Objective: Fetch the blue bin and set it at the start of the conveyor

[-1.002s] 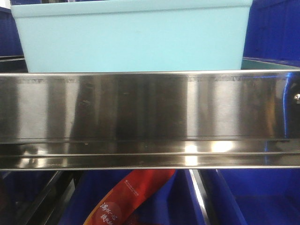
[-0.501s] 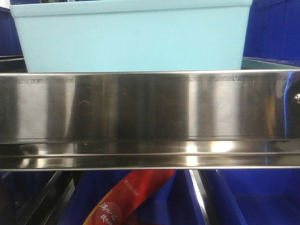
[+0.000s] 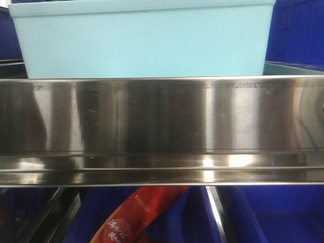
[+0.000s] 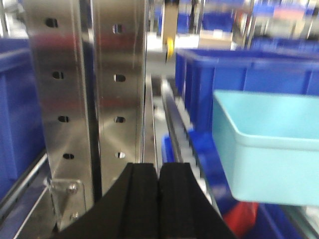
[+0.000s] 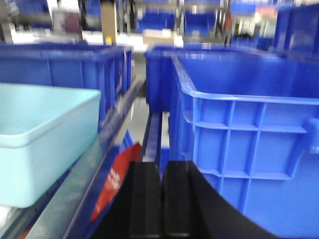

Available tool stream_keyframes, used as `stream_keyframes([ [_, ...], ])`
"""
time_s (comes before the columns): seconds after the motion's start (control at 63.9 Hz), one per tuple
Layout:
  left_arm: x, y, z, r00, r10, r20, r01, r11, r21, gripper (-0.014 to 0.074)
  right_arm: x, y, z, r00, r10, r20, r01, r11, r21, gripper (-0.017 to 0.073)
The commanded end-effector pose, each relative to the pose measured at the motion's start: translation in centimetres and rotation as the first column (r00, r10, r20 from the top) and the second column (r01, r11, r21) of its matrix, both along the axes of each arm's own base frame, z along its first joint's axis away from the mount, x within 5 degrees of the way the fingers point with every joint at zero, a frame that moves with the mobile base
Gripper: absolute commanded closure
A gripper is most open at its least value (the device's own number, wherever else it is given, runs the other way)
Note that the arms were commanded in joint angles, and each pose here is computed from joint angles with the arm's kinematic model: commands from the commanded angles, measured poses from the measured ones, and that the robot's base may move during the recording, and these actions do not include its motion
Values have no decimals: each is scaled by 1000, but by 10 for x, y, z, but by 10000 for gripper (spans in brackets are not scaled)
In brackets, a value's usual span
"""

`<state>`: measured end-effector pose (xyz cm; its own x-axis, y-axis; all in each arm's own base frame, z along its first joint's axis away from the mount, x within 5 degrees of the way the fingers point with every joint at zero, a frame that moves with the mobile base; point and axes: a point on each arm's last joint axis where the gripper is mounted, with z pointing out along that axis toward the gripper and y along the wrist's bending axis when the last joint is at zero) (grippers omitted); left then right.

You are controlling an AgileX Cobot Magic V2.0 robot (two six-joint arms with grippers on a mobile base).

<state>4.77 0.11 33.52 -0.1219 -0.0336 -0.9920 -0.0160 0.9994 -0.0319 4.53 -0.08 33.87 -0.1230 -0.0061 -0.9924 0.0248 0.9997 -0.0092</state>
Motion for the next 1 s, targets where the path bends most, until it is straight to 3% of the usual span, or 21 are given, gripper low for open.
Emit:
stream_keyframes([
  [0.0, 14, 0, 13, 995, 6, -104, -6, 1000, 3, 704, 12, -1, 13, 997, -1, -77, 1, 1000, -2, 724],
  [0.172, 46, 1, 27, 943, 9, -332, -9, 1000, 2, 704, 43, -2, 36, 983, 0, -181, 0, 1000, 2, 724],
  [0.36, 70, 0, 27, 929, 3, -371, -6, 1000, -7, 704, 60, -2, 45, 982, 3, -187, -1, 1000, 9, 724],
  [0.579, 85, -1, 35, 937, -13, -350, 3, 999, -32, 704, 64, 2, 48, 985, 38, -169, -24, 996, 81, 724],
  [0.704, 97, -12, 53, 919, -120, -376, 132, 991, 7, 704, 75, 5, 52, 952, 77, -296, -41, 991, 127, 721],
  [0.814, 114, -25, 63, 897, -190, -400, 210, 978, 5, 704, 91, 6, 58, 939, 88, -331, -43, 989, 142, 721],
  [0.986, 145, -57, 72, 855, -301, -421, 349, 936, 40, 704, 116, 15, 69, 931, 153, -332, -113, 984, 136, 721],
])
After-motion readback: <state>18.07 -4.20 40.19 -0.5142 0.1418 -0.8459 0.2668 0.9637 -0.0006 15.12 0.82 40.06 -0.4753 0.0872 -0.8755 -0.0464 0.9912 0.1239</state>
